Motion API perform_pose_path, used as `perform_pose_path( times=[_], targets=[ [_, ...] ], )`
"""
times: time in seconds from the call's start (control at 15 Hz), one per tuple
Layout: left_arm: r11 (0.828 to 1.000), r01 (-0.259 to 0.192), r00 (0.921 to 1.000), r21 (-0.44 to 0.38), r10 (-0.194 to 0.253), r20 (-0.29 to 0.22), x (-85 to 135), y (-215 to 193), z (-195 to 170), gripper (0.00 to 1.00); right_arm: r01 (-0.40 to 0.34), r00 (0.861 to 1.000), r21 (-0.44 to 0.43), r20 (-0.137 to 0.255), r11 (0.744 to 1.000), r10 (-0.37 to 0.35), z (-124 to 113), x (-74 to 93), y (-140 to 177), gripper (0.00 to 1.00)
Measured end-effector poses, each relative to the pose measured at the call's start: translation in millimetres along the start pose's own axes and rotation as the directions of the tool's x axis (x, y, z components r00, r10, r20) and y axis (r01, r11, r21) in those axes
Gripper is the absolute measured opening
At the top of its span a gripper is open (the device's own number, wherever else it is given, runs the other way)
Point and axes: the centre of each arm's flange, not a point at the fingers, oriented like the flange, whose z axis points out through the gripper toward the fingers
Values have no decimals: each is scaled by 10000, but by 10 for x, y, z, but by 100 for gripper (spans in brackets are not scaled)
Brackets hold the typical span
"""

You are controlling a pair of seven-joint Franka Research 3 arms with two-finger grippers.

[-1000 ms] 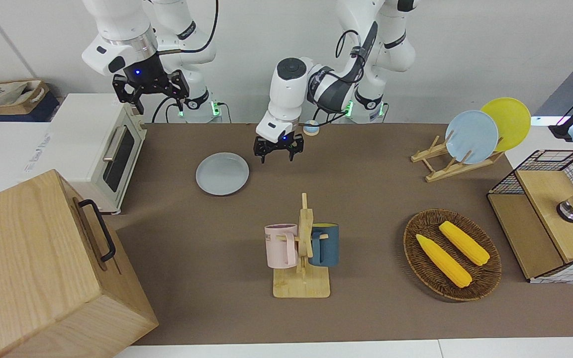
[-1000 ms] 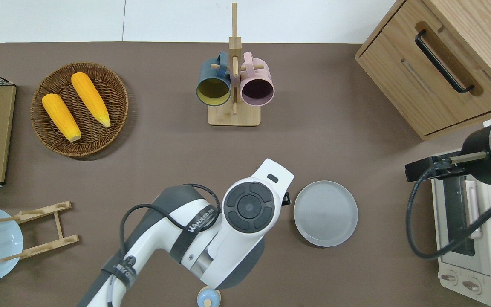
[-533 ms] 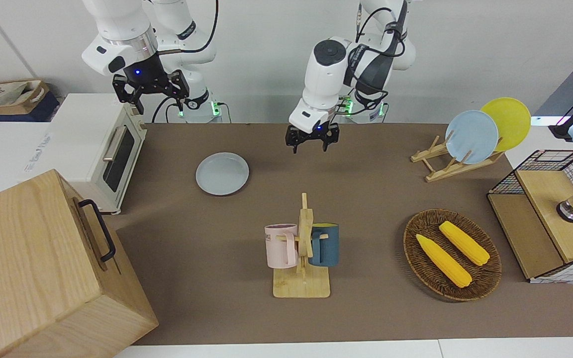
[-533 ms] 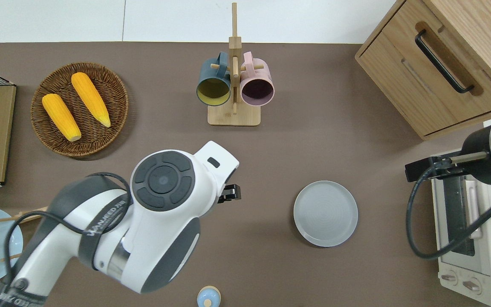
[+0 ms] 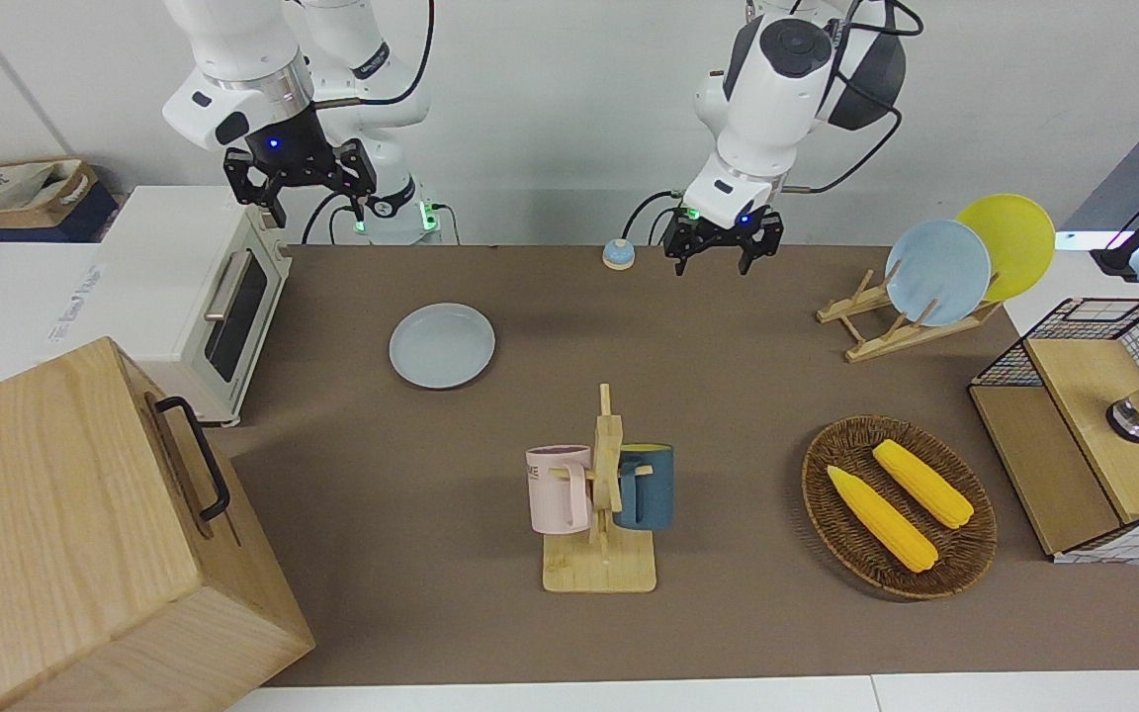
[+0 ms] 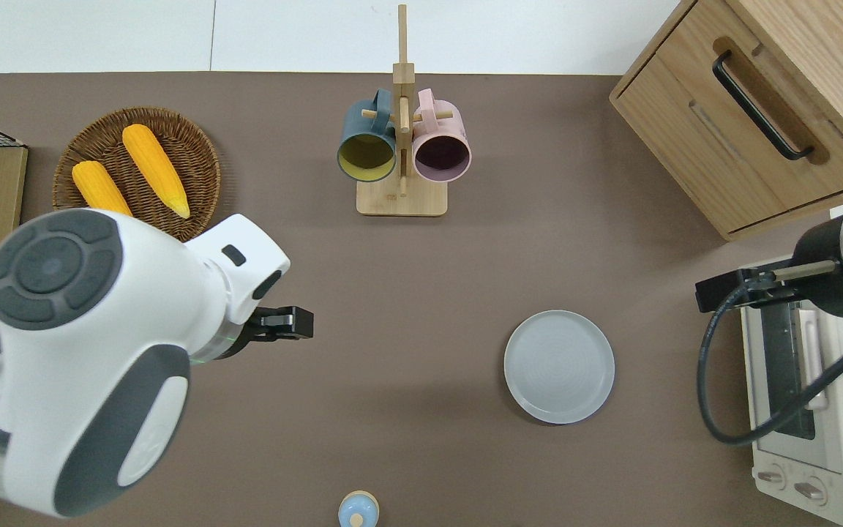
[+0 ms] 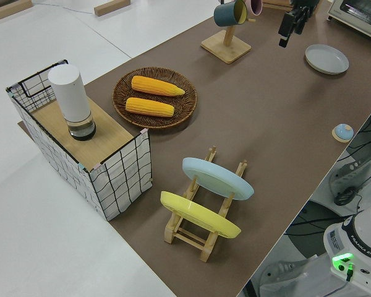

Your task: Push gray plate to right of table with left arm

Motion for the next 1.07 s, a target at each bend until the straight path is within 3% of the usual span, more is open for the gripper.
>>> perform_pose_path(
  times=[0.33,0.67,0.87,1.07],
  targets=[
    [9987,-510,9986,-89,509,-108,109,-639,-520,100,0,10000,0,0,10000,0,0,0,0,99],
    [9928,-1190,9928,-148,1188,-143,174,-1311,-743,100,0,10000,0,0,10000,0,0,0,0,99],
    [9854,-1687,9854,243,1692,-175,182,-1558,-814,100,0,10000,0,0,10000,0,0,0,0,99],
    [9814,-1870,9821,423,1878,-143,182,-1596,-819,100,0,10000,0,0,10000,0,0,0,0,99]
  ],
)
